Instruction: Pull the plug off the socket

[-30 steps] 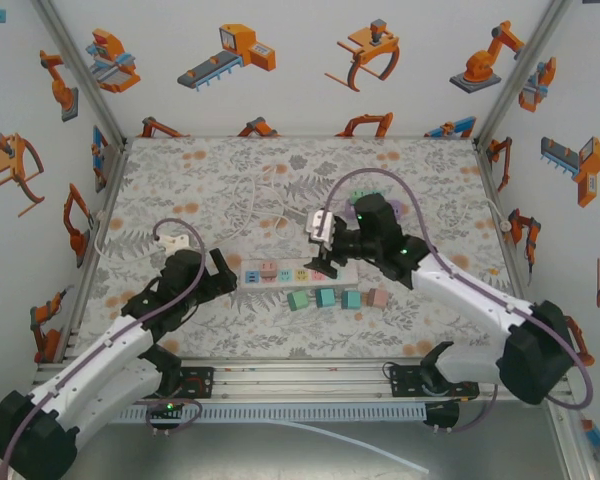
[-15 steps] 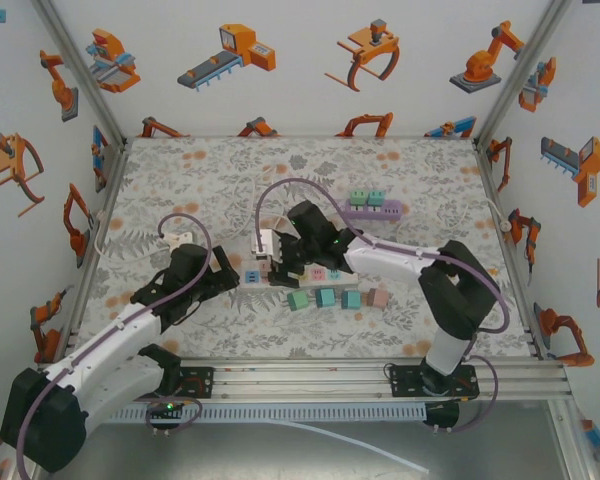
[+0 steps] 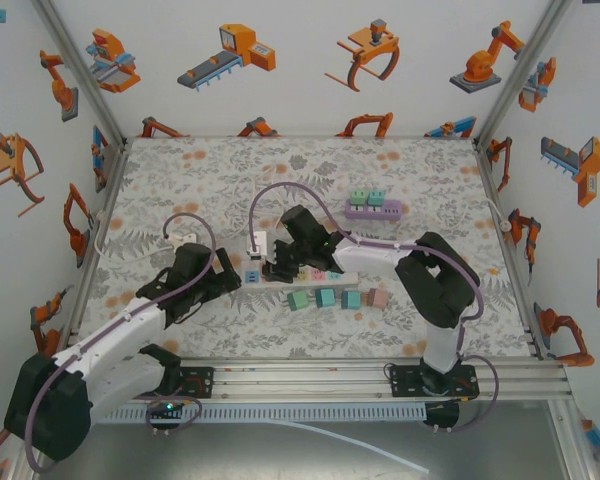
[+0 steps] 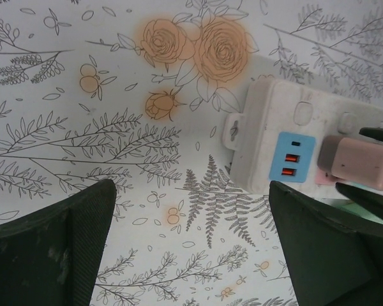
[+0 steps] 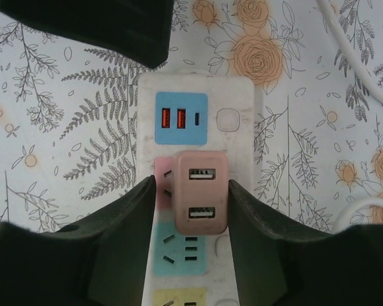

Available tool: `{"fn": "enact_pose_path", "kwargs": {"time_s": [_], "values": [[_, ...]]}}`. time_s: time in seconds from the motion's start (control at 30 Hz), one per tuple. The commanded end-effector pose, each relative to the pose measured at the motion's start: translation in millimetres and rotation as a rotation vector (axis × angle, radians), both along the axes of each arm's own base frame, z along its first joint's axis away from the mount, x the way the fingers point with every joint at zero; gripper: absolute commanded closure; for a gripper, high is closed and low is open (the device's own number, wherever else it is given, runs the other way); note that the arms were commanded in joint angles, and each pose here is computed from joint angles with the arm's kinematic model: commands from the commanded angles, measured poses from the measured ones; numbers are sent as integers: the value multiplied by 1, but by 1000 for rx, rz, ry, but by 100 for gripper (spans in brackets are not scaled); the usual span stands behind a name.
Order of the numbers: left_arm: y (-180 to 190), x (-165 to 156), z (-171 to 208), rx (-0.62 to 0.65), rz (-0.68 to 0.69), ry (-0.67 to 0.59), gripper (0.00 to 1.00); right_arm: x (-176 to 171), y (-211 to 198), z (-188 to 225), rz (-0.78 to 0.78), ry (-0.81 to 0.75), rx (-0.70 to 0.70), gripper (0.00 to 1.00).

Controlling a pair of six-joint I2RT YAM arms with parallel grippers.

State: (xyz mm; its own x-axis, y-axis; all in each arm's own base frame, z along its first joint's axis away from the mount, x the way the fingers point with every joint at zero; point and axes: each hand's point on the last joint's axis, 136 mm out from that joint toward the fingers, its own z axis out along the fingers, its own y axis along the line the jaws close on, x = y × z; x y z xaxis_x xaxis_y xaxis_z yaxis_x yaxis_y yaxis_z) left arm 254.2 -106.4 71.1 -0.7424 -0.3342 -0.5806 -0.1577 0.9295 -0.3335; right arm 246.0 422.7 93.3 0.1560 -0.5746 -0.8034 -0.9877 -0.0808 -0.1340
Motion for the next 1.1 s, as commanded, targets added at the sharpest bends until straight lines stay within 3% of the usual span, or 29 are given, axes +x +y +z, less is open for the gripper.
{"fn": "enact_pose_path", "kwargs": {"time_s": [0.0,0.27,0.7,1.07], "values": [[-8,3,2,-14,-39,7,3,4,13,17,9,-14,61,59],[-15,5,-9,-15,-61,53,3,-3,13,21,35,-2,81,63],[-17,3,-19,2,-78,93,3,-5,18,36,50,25,118,77],[-12,-11,-41,38,-87,184,3,4,22,58,12,14,172,79]]}}
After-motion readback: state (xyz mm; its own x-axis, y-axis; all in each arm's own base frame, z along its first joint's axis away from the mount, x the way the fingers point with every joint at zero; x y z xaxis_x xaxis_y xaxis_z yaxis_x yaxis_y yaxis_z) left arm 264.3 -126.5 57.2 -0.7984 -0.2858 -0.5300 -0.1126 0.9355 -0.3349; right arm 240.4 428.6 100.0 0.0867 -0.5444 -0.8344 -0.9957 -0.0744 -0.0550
